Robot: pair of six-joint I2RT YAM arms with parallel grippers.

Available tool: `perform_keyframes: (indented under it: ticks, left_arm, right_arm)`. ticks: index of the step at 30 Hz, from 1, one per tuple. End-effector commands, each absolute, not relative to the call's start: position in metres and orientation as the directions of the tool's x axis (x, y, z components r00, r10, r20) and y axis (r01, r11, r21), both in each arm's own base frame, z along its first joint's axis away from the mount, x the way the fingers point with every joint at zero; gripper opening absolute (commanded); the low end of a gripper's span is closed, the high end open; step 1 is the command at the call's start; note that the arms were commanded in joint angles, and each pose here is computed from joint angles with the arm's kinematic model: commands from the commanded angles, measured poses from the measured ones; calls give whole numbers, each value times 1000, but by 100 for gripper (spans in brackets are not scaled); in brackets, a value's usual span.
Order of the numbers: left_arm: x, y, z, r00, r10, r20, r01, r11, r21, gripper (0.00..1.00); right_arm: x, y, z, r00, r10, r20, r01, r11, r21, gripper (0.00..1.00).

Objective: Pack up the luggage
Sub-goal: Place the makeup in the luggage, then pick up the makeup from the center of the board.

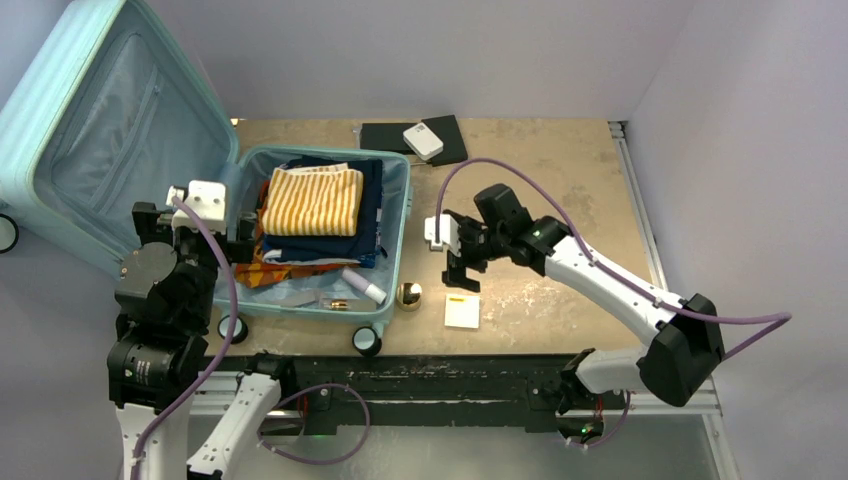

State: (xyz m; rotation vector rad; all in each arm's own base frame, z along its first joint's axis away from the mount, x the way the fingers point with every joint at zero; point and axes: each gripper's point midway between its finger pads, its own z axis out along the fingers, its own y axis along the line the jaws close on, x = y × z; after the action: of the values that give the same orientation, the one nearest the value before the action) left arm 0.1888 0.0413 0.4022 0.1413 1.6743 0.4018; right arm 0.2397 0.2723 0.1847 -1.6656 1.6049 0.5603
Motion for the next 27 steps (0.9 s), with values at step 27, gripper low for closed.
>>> perform_keyframes:
  ticks: [27]
  left_arm:
    - [196,23,385,-145,272,-951,-36,959,280,99]
  right_arm:
    - [200,233,38,-13,-850,-526,-996,60,-72,99]
